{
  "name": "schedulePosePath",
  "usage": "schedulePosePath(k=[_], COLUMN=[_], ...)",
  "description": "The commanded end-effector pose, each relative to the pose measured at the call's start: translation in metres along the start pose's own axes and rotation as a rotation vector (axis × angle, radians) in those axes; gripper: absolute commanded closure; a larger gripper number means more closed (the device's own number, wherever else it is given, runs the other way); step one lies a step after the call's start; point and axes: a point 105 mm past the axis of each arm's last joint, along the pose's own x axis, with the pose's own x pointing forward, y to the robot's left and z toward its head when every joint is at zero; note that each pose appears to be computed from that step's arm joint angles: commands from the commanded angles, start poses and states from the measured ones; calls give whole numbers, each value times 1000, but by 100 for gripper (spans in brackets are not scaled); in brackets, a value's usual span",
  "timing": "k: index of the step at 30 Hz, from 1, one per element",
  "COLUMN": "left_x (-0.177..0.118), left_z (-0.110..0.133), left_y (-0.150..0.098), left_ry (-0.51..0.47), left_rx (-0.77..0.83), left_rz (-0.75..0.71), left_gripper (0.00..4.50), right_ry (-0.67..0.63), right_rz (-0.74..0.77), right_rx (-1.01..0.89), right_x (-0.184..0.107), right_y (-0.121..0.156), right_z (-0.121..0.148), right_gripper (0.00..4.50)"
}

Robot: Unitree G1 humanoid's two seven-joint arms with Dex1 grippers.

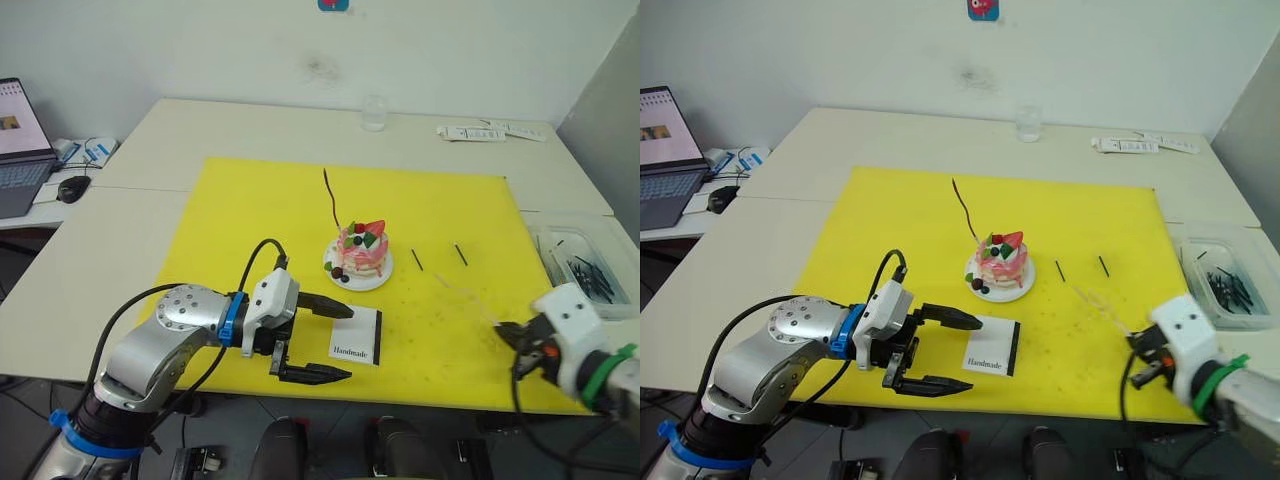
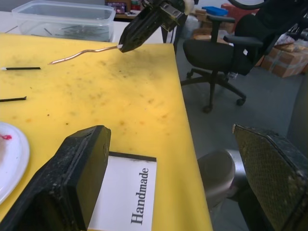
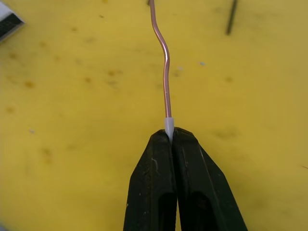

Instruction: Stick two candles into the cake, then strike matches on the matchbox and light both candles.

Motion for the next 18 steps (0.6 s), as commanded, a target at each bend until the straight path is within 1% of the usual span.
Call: schedulePosePath(k=[1,4,7,11,18], left_x=[4,6,10,17,24], left_z=[19,27,36,46,50], left_y=[-9,-15,-18,-9,-5], left_ry=[-55,-84,-102,-116,-119], left_rx=[13,7,39,91,116], left_rz=[-59,-97,-132,-141,-156], left_gripper=[0,0,0,0,0], right_ry=[88,83,105,110,161], right_rz=[43,42,73,118,173], right_rx=[-136,-124,-130,-124,-66], right_x=[-13,-15,-19,-18,-15], right_y=[-28,-42,-50,-51,-46], right_z=[-24,-32,-42,-47,-58], right_gripper=[447,447,447,447,447])
